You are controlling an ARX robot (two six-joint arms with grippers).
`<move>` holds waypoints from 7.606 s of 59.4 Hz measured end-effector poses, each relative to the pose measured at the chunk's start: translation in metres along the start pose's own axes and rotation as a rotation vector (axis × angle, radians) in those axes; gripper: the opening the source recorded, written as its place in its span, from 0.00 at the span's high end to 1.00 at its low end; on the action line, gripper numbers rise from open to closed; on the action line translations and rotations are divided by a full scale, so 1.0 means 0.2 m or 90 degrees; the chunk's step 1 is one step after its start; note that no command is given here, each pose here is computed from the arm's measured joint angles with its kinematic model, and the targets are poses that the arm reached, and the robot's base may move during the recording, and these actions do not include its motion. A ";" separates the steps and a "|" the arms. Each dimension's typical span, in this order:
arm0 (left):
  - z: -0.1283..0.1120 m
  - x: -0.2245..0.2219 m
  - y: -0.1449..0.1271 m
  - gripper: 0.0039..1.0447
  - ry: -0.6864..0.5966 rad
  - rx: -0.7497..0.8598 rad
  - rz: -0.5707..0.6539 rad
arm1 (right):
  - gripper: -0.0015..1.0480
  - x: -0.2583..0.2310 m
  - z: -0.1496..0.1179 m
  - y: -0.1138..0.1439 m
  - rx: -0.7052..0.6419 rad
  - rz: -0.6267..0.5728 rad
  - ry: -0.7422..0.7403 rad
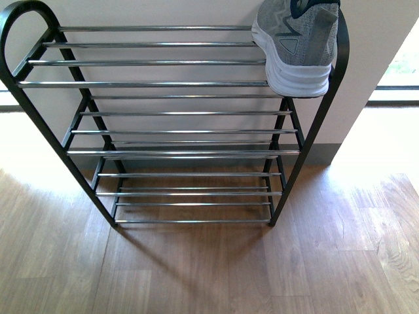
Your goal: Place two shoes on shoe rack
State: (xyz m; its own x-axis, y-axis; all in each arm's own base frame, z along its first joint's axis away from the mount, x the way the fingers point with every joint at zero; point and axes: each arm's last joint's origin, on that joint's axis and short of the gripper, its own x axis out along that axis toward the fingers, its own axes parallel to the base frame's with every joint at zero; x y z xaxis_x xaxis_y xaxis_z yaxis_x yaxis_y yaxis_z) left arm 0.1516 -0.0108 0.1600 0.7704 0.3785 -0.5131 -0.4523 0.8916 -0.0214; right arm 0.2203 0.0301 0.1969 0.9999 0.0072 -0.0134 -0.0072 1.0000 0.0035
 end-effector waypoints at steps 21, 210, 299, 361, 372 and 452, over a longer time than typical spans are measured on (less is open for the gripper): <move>0.00 0.00 0.00 0.99 0.000 0.000 0.000 | 0.98 -0.20 -0.08 -0.08 0.001 -0.001 -0.001; 0.51 0.16 -0.43 0.99 -0.149 -0.051 -0.278 | 0.09 -0.62 -0.14 -0.15 0.000 -0.004 -0.018; 0.54 0.92 -1.28 0.72 0.089 -0.177 -0.350 | 0.09 -0.62 -0.14 -0.15 0.000 -0.004 -0.018; 0.46 0.39 -0.56 0.66 -0.334 0.060 -0.297 | 0.09 -0.62 -0.14 -0.15 0.000 -0.004 -0.018; 0.30 0.28 -0.33 0.99 -0.322 0.088 -0.292 | 0.09 -0.62 -0.14 -0.15 0.000 -0.004 -0.018; 0.01 -0.08 0.09 0.99 -0.335 0.087 -0.292 | 0.09 -0.62 -0.14 -0.15 0.000 -0.004 -0.018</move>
State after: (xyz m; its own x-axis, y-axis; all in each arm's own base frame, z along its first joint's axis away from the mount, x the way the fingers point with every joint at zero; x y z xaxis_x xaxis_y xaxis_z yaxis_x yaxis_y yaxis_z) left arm 0.1316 -0.0005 0.1689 1.0000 -0.0034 0.0059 0.0035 0.9999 -0.0105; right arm 0.0967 0.0002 0.1696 0.9999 0.0008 0.0143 -0.0008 1.0000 0.0037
